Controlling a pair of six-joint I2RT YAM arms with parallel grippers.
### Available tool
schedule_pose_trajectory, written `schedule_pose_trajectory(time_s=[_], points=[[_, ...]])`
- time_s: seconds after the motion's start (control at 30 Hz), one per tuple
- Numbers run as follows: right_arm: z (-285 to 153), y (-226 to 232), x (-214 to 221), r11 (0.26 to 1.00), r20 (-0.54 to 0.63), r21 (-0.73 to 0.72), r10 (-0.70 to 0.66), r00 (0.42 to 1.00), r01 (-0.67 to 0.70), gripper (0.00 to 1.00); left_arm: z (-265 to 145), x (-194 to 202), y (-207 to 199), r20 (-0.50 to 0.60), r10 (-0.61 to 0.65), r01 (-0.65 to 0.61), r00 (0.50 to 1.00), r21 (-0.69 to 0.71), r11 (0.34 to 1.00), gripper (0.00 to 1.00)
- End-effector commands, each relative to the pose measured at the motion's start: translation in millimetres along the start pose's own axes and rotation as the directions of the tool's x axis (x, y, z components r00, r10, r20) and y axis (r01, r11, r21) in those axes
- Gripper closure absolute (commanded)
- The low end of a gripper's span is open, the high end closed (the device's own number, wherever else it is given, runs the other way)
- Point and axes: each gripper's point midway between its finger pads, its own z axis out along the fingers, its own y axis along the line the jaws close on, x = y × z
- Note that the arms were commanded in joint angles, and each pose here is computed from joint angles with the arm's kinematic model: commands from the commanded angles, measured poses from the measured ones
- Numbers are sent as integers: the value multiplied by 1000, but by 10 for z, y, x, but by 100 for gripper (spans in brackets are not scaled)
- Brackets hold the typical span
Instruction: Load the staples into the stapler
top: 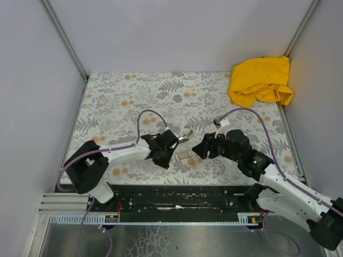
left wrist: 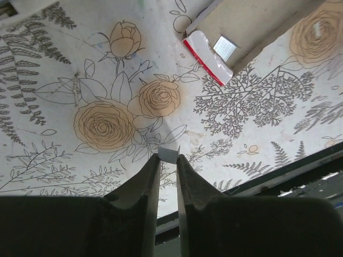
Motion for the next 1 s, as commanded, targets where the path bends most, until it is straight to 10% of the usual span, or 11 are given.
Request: schedule_pose_trajectory(time_s=[0.0, 0.53, 0.97], points=[[-11, -3, -86, 1000, 46, 1, -10, 999, 10, 40, 33, 30, 24, -49, 61, -64, 997, -47, 997, 88], [-9, -15, -57, 1000, 47, 0, -2, 999, 2, 40, 111, 82, 141, -104, 108, -121, 989, -128, 984, 60], [-2, -16, -50, 1000, 46, -2, 2, 999, -2, 40, 30, -63, 175, -32, 123, -127, 992, -179, 976, 61]])
